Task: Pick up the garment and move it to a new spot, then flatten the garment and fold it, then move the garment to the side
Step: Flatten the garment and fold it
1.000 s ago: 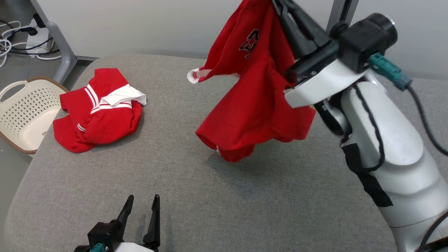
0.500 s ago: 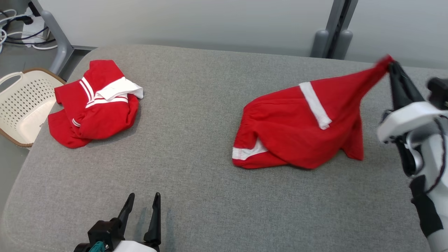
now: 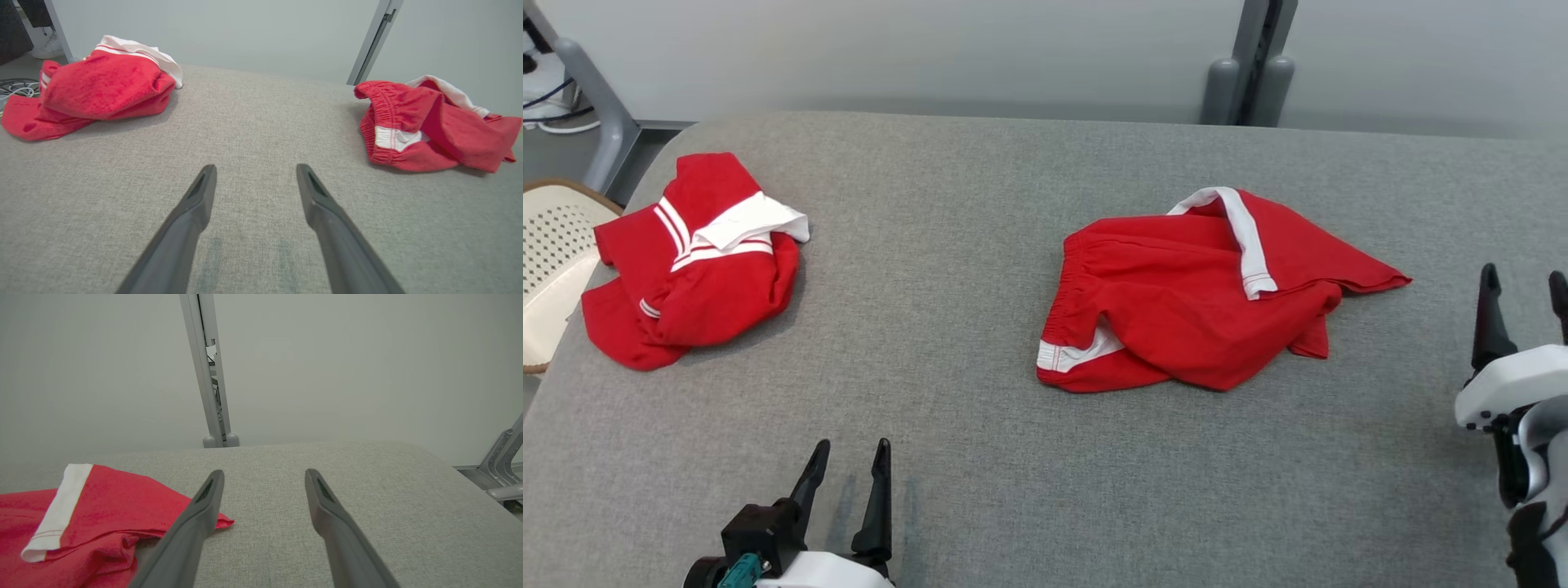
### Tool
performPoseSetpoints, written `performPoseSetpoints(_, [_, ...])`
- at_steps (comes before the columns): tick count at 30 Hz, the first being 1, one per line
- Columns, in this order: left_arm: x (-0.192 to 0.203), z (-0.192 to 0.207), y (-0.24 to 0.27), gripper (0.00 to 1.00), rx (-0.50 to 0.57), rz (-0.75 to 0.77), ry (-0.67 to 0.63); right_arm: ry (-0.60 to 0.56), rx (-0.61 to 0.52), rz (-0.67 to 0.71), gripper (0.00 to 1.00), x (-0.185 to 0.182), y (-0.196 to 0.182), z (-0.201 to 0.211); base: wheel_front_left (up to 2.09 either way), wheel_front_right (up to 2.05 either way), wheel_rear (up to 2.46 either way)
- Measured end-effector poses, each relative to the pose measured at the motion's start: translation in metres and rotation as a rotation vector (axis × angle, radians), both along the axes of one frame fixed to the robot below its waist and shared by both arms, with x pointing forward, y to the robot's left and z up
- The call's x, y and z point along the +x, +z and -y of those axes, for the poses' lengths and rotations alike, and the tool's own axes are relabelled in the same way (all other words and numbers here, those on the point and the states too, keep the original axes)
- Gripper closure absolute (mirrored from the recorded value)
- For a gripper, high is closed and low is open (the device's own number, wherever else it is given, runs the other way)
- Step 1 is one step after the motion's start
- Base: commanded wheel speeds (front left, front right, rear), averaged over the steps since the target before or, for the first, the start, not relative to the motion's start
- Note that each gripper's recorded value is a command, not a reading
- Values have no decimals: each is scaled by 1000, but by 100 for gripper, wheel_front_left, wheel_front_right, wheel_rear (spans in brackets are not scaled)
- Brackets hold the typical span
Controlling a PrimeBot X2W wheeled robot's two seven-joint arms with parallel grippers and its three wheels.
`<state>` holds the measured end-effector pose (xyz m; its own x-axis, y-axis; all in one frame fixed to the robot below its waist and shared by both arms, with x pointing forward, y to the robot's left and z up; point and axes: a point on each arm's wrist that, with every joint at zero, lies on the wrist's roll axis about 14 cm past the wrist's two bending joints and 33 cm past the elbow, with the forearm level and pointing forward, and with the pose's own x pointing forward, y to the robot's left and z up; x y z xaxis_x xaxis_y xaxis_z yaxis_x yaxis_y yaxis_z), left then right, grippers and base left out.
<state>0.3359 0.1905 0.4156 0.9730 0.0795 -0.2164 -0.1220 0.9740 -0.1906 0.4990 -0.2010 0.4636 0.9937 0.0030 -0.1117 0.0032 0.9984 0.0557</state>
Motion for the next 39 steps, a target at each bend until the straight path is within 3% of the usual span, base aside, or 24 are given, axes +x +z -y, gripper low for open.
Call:
performPoseSetpoints(15, [9,23,11,0,0,42,-84,98,37,-37,0,-71,-21,-39,0,0,0])
performPoseSetpoints(27, [27,37,-2,0,-7,7,-128,224,39,-95,0,-64,-45,-81,0,0,0])
performPoseSetpoints(36, [33,30,-8,0,1,-10,-114,299,3,-115,0,-39,-54,-104,0,0,0])
performPoseSetpoints(39, [31,24,-12,0,6,-25,-97,324,-32,-144,16,-34,-65,-107,0,0,0])
